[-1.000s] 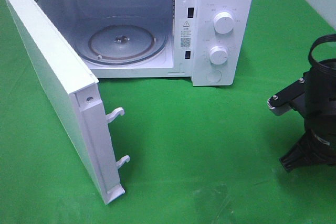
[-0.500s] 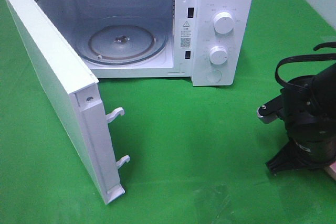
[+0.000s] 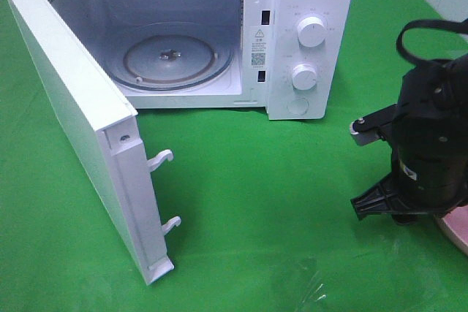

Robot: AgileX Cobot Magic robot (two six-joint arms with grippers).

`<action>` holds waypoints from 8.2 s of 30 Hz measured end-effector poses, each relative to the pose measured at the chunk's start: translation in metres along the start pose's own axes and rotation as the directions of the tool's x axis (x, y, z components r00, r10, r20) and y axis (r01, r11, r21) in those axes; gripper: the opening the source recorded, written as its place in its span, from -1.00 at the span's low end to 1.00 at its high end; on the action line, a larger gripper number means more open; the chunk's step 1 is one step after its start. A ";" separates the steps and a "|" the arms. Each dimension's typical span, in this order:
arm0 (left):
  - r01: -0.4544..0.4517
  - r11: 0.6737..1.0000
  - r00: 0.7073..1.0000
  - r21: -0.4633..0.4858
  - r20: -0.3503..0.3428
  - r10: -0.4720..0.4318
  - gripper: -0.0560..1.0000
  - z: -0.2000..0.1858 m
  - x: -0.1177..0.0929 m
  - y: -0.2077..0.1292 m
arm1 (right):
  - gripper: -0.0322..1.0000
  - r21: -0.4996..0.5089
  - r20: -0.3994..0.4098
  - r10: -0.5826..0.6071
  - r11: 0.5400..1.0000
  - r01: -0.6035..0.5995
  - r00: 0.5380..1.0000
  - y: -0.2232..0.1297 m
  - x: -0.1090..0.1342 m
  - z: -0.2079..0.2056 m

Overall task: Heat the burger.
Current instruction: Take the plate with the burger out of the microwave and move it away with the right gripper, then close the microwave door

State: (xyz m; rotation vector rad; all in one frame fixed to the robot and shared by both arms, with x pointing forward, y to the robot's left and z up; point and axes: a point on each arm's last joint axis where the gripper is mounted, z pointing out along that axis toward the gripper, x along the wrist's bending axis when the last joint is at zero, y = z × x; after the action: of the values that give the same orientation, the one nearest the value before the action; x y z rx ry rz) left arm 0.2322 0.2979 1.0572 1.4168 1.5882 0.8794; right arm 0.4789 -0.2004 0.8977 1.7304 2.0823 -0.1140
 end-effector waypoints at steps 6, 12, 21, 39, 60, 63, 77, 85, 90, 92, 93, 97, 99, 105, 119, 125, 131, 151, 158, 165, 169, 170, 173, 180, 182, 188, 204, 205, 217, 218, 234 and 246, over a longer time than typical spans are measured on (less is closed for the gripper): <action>0.000 1.000 1.000 0.000 0.000 0.000 0.98 0.000 0.000 0.000 | 0.12 -0.112 -0.159 -0.013 0.994 -0.005 0.987 -0.001 -0.015 -0.055; 0.000 1.000 1.000 0.000 0.000 0.000 0.98 0.000 0.000 0.000 | 0.45 -0.214 -0.263 -0.051 0.977 -0.007 0.964 -0.009 -0.028 -0.092; 0.000 1.000 1.000 0.000 0.000 0.000 0.98 0.000 0.000 0.000 | 0.61 -0.292 -0.358 -0.110 0.956 0.001 0.927 -0.043 -0.055 -0.143; 0.000 1.000 1.000 0.000 0.000 0.000 0.98 0.000 0.000 0.000 | 0.55 -0.434 -0.399 -0.081 0.894 -0.110 0.913 -0.122 -0.108 -0.196; 0.000 1.000 1.000 0.000 0.000 0.000 0.98 0.000 0.000 0.000 | 0.54 -0.626 -0.348 0.144 0.700 -0.344 0.926 -0.198 -0.126 -0.176; 0.000 1.000 1.000 0.000 0.000 0.000 0.98 0.000 0.000 0.000 | 0.54 -0.644 -0.346 0.169 0.673 -0.365 0.923 -0.204 -0.125 -0.175; 0.000 1.000 1.000 0.000 0.000 0.000 0.98 0.000 0.000 0.000 | 0.54 -0.726 -0.332 0.206 0.568 -0.389 0.920 -0.223 -0.124 -0.178; 0.000 1.000 1.000 0.000 0.000 0.000 0.98 0.000 0.000 0.000 | 0.54 -0.725 -0.333 0.206 0.568 -0.389 0.920 -0.223 -0.124 -0.178; 0.000 1.000 1.000 0.000 0.000 0.000 0.98 0.000 0.000 0.000 | 0.54 -0.725 -0.334 0.205 0.567 -0.390 0.920 -0.223 -0.123 -0.178; 0.000 1.000 1.000 0.000 0.000 0.000 0.98 0.000 0.000 0.000 | 0.54 -0.725 -0.334 0.205 0.567 -0.390 0.920 -0.223 -0.123 -0.178; 0.000 1.000 1.000 0.000 0.000 0.000 0.98 0.000 0.000 0.000 | 0.54 -0.725 -0.334 0.205 0.567 -0.390 0.920 -0.223 -0.123 -0.178; 0.000 1.000 1.000 0.000 0.000 0.000 0.98 0.000 0.000 0.000 | 0.54 -0.725 -0.334 0.205 0.567 -0.390 0.920 -0.223 -0.123 -0.178; 0.000 1.000 1.000 0.000 0.000 0.000 0.98 0.000 0.000 0.000 | 0.54 -0.725 -0.334 0.205 0.567 -0.390 0.920 -0.223 -0.123 -0.178; 0.000 1.000 1.000 0.000 0.000 0.000 0.98 0.000 0.000 0.000 | 0.54 -0.725 -0.334 0.205 0.567 -0.390 0.920 -0.223 -0.123 -0.178; 0.001 1.000 1.000 0.000 0.002 -0.001 0.98 0.000 0.000 0.000 | 0.54 -0.725 -0.334 0.205 0.567 -0.390 0.920 -0.223 -0.123 -0.178; 0.005 0.999 1.000 -0.042 0.015 -0.004 0.98 -0.008 -0.002 0.010 | 0.54 -0.725 -0.334 0.205 0.567 -0.390 0.920 -0.223 -0.123 -0.178; -0.001 0.999 1.000 -0.049 0.001 0.002 0.82 -0.002 -0.003 0.025 | 0.54 -0.725 -0.334 0.205 0.567 -0.390 0.920 -0.223 -0.123 -0.178; -0.044 0.995 0.998 -0.087 -0.041 0.040 -0.88 0.080 -0.002 0.083 | 0.54 -0.725 -0.334 0.205 0.567 -0.390 0.920 -0.223 -0.123 -0.178; -0.059 0.988 0.998 -0.141 -0.039 0.054 -0.89 0.111 -0.003 0.095 | 0.54 -0.725 -0.334 0.205 0.567 -0.390 0.920 -0.223 -0.123 -0.178; -0.085 0.976 0.996 -0.199 -0.027 0.082 -0.89 0.160 0.001 0.066 | 0.54 -0.725 -0.334 0.205 0.567 -0.390 0.920 -0.223 -0.123 -0.178; -0.089 0.966 0.996 -0.242 -0.019 0.087 -0.89 0.179 0.003 0.048 | 0.54 -0.725 -0.334 0.205 0.567 -0.390 0.920 -0.223 -0.123 -0.178; -0.093 0.961 0.996 -0.261 -0.014 0.092 -0.89 0.188 0.004 0.041 | 0.54 -0.725 -0.334 0.205 0.567 -0.390 0.920 -0.223 -0.123 -0.178; -0.099 0.959 0.995 -0.267 -0.011 0.100 -0.89 0.192 0.004 0.038 | 0.54 -0.725 -0.334 0.205 0.567 -0.390 0.920 -0.223 -0.123 -0.178; -0.180 0.928 0.972 -0.327 0.086 0.219 -0.89 0.226 -0.005 0.024 | 0.54 -0.725 -0.334 0.205 0.567 -0.390 0.920 -0.223 -0.123 -0.178; -0.170 0.935 0.969 -0.312 0.118 0.216 -0.89 0.234 -0.006 0.019 | 0.54 -0.725 -0.334 0.205 0.567 -0.390 0.920 -0.223 -0.123 -0.178; -0.141 0.956 0.969 -0.259 0.162 0.186 -0.89 0.254 -0.009 0.006 | 0.54 -0.725 -0.334 0.205 0.567 -0.390 0.920 -0.223 -0.123 -0.178; -0.153 0.962 0.924 -0.225 0.312 0.220 -0.89 0.300 -0.059 0.005 | 0.54 -0.725 -0.334 0.205 0.567 -0.390 0.920 -0.223 -0.123 -0.178; -0.162 0.959 0.911 -0.233 0.338 0.236 -0.89 0.304 -0.068 0.006 | 0.54 -0.725 -0.334 0.205 0.567 -0.390 0.920 -0.223 -0.123 -0.178; -0.129 0.963 0.900 -0.238 0.380 0.214 -0.89 0.327 -0.102 0.008 | 0.54 -0.725 -0.334 0.205 0.567 -0.390 0.920 -0.223 -0.123 -0.178; -0.117 0.965 0.903 -0.234 0.380 0.202 -0.89 0.331 -0.108 0.008 | 0.54 -0.725 -0.334 0.205 0.567 -0.390 0.920 -0.223 -0.123 -0.178; -0.123 0.972 0.866 -0.200 0.457 0.203 -0.89 0.363 -0.169 0.004 | 0.54 -0.725 -0.334 0.205 0.567 -0.390 0.920 -0.223 -0.123 -0.178; -0.176 0.963 0.810 -0.202 0.526 0.258 -0.89 0.378 -0.212 0.002 | 0.54 -0.725 -0.334 0.205 0.567 -0.390 0.920 -0.223 -0.123 -0.178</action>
State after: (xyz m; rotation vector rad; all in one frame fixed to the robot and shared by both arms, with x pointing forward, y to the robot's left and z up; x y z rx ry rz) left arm 0.5833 0.0809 0.9242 1.5882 0.9208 0.6160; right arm 0.2341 -0.3039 1.0592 1.4947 1.5148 0.9979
